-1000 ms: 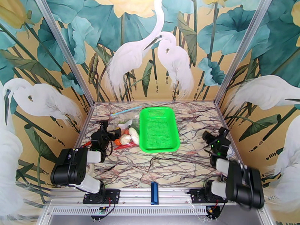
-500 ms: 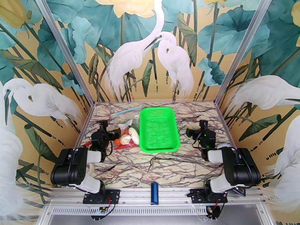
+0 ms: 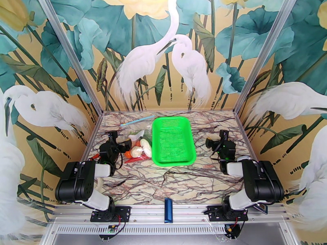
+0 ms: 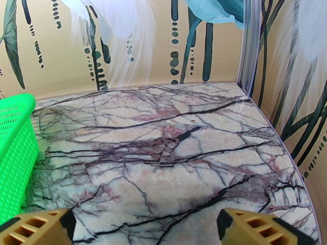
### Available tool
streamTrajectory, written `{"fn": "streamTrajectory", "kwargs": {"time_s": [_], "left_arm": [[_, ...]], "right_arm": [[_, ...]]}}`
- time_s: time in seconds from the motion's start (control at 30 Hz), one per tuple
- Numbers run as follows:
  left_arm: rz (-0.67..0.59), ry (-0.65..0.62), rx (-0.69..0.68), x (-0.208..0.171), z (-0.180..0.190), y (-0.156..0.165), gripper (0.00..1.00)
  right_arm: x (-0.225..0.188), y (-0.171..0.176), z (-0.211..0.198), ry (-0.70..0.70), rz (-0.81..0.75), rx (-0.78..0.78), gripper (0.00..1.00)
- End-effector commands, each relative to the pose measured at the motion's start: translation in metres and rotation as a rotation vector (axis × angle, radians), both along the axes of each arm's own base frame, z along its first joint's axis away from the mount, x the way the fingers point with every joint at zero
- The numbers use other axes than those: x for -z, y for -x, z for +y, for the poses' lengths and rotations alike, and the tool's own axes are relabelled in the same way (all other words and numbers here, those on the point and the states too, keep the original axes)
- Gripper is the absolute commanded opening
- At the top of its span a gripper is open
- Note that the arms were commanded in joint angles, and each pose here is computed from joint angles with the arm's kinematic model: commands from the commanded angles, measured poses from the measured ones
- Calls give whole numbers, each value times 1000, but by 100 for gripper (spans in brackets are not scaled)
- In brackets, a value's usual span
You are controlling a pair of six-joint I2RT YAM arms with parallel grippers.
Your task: Place the food in the zip-top bag and seal the zipper
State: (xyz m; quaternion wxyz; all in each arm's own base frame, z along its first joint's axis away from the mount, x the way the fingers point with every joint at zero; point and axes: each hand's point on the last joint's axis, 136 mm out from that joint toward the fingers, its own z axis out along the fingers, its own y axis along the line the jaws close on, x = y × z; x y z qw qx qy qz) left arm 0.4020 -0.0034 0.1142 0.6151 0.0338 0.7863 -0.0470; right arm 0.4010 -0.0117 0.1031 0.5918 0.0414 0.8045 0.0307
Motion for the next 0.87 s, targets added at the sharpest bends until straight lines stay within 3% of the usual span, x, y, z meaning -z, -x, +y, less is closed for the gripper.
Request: {"fn": "streamTrajectory", "kwargs": {"time_s": [0.0, 0.83], "left_arm": [[-7, 4, -17, -3, 2, -3, 100], [-10, 3, 3, -4, -2, -2, 100]], "right_arm": [[-4, -4, -3, 17, -8, 14, 99], [-5, -3, -3, 20, -11, 16, 99]]}}
